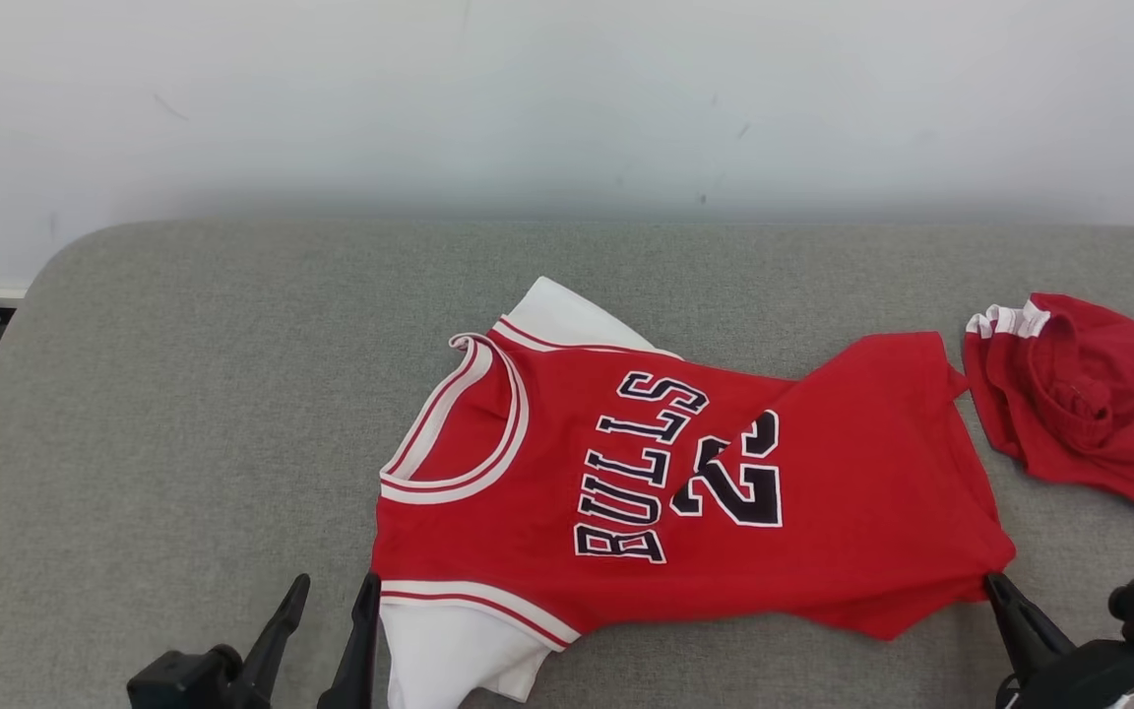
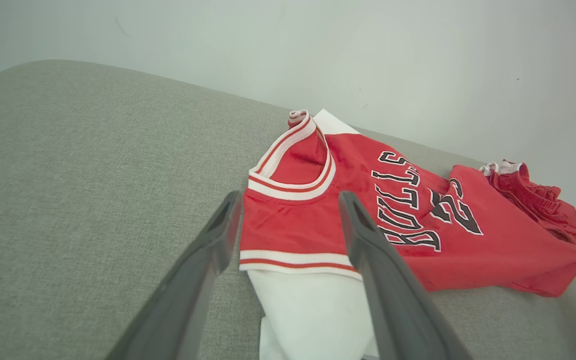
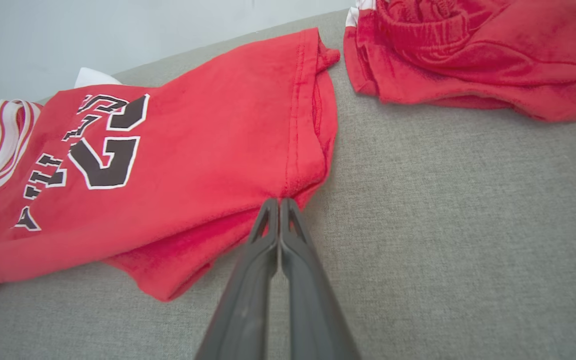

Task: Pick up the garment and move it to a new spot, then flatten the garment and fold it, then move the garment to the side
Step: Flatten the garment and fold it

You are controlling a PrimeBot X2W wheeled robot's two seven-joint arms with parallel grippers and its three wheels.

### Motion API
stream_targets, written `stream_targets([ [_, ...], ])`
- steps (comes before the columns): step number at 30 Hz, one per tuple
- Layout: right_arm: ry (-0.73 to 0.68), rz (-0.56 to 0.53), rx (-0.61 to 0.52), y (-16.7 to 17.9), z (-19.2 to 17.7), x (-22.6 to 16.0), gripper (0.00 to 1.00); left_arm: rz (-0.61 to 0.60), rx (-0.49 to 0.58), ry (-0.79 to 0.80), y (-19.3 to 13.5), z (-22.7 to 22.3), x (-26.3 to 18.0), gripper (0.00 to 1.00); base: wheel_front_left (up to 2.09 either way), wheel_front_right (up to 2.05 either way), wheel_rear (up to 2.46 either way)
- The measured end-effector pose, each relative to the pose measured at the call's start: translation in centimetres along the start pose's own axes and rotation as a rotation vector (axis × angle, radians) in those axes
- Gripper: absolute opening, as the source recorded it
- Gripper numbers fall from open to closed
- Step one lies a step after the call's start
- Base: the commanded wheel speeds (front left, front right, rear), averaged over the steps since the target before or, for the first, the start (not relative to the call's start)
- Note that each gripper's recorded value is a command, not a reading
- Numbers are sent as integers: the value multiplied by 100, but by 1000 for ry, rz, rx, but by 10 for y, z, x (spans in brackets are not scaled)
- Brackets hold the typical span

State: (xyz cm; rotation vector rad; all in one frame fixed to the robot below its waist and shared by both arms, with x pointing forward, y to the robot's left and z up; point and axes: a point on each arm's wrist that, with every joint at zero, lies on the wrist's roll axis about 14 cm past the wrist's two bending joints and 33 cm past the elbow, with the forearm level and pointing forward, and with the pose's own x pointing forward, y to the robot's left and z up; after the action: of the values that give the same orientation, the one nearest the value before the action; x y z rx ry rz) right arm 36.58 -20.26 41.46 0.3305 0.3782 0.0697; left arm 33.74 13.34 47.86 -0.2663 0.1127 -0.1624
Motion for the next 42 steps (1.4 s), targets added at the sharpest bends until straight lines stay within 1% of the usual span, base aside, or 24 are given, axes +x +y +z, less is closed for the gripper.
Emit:
stream_targets([
  [1,8,4,-8,1,0,0,8,-1,0,0,0,0,0,100,0,0,0],
  [2,16,10,-15,3,0,1,100,0,1,-1,0,1,1,100,0,0,0],
  [4,12,14,-43,6,4,2,100,-3,3,-3,0,3,3,100,0,0,0],
  [5,8,15,-74,5,8,1,100,0,4,6,0,2,3,100,0,0,0],
  [9,-34,13,-109,10,24,-1,100,4,14,56,4,-9,-2,100,0,0,0],
  [15,35,-23,-162,3,11,-4,100,-6,3,162,0,-36,-14,100,0,0,0],
  [21,70,-54,-201,-1,7,-3,100,-62,-9,255,-12,-56,-17,100,0,0,0],
  [23,81,-62,-204,-1,6,-1,100,-57,-28,280,-12,-62,-16,100,0,0,0],
  [25,94,-61,-215,0,4,0,100,-61,-3,327,-11,-72,-18,100,0,0,0],
  [28,99,-50,-229,6,6,5,100,-44,-1,377,-5,-84,-21,100,0,0,0],
  [31,97,-53,-237,8,9,8,100,-44,-22,411,-7,-92,-22,100,0,0,0],
  [36,157,-74,-243,2,-4,9,100,-65,-56,490,-14,-110,-27,100,0,0,0],
  [37,164,-74,-245,2,-5,11,100,-69,-87,491,-18,-111,-26,100,0,0,0],
  [38,167,-72,-252,3,-5,12,100,-58,-134,486,-20,-110,-23,95,0,0,0],
  [39,166,-68,-252,5,-5,14,100,-65,-147,486,-24,-110,-20,47,0,0,0],
  [40,164,-65,-248,7,-4,17,100,-80,-146,491,-27,-111,-19,42,0,0,0],
  [41,170,-63,-247,8,-4,19,100,-81,-148,491,-27,-110,-17,27,0,0,0],
  [42,174,-62,-248,9,-5,21,47,-81,-162,488,-27,-109,-16,0,0,0,0],
])
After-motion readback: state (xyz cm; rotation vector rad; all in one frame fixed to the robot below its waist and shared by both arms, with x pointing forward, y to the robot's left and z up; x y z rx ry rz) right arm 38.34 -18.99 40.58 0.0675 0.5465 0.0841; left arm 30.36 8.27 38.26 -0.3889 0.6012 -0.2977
